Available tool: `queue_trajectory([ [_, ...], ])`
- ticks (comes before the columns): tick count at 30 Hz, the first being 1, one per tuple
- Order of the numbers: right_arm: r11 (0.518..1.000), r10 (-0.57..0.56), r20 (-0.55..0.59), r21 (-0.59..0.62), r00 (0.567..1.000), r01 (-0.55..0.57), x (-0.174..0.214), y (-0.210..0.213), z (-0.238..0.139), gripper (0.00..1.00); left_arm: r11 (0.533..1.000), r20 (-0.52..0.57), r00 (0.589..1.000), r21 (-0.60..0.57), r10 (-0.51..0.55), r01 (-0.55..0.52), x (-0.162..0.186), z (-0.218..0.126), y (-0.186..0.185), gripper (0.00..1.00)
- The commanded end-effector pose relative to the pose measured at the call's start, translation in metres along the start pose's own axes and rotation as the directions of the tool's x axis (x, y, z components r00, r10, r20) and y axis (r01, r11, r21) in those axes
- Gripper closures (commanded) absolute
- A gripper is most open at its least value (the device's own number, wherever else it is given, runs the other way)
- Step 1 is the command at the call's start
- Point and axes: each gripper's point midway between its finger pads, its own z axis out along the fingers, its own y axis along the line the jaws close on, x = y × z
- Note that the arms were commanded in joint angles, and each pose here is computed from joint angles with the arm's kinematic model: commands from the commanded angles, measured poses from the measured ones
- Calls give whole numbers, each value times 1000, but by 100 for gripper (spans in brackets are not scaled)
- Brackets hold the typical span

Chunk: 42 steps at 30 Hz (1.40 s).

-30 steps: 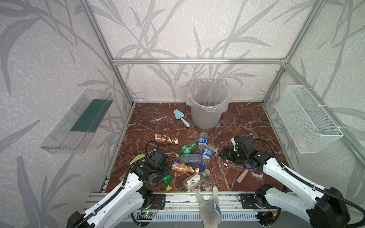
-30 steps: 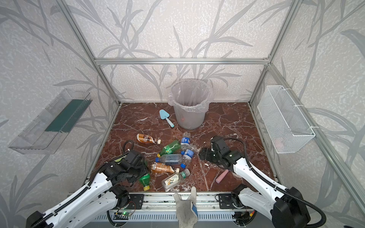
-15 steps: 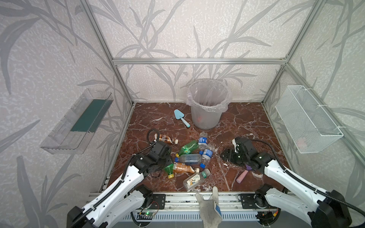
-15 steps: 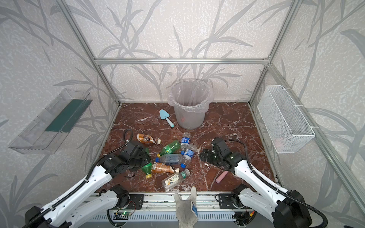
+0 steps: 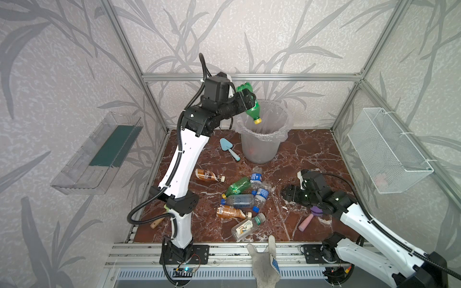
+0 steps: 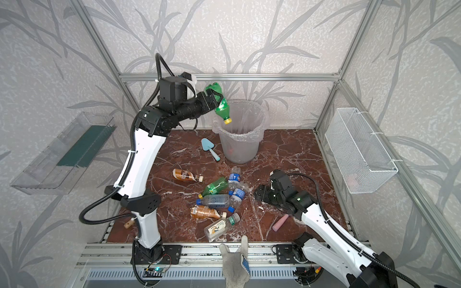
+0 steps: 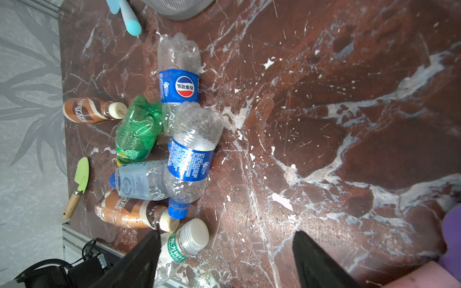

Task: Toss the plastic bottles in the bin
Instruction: 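Swing the left gripper over the bin and release the green bottle, then return the left gripper to the pile while the right gripper approaches a clear blue-labelled bottle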

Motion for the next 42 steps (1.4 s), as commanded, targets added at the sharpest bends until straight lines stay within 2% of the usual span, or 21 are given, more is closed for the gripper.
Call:
queue_trajectory([
  [1,999,14,-7,36,1000,-13,7,-12,-3,16,974,-155,986,-205,62,-94,32,-58,44,6],
  [3,999,23,-15,35,1000,-22,11,-15,1,16,950,-203,975,-275,91,-146,45,-71,60,5],
  [4,999,24,-20,35,1000,-23,12,-16,3,16,950,-211,973,-275,91,-149,54,-75,66,5],
  [7,999,26,-29,35,999,-25,15,-18,9,16,982,-46,998,-182,35,-43,69,-87,83,4],
  [8,999,27,-32,35,999,-26,16,-18,11,16,979,-39,999,-201,16,-24,77,-94,96,3],
  [11,999,33,-50,32,998,-31,19,-18,16,16,955,-90,996,-296,-6,-21,108,-108,131,4],
  [19,999,43,-104,36,994,-40,31,-19,27,16,922,-177,979,-385,-101,26,186,-117,196,5],
  [23,999,38,-105,28,994,-35,35,-15,31,17,913,-208,969,-407,-134,39,213,-117,214,6],
  [31,1000,28,-117,17,993,-26,41,-3,41,17,893,-247,951,-447,-184,57,244,-120,237,7],
  [42,999,47,-124,-17,991,-50,44,18,54,19,872,-262,940,-485,-220,69,269,-121,258,7],
])
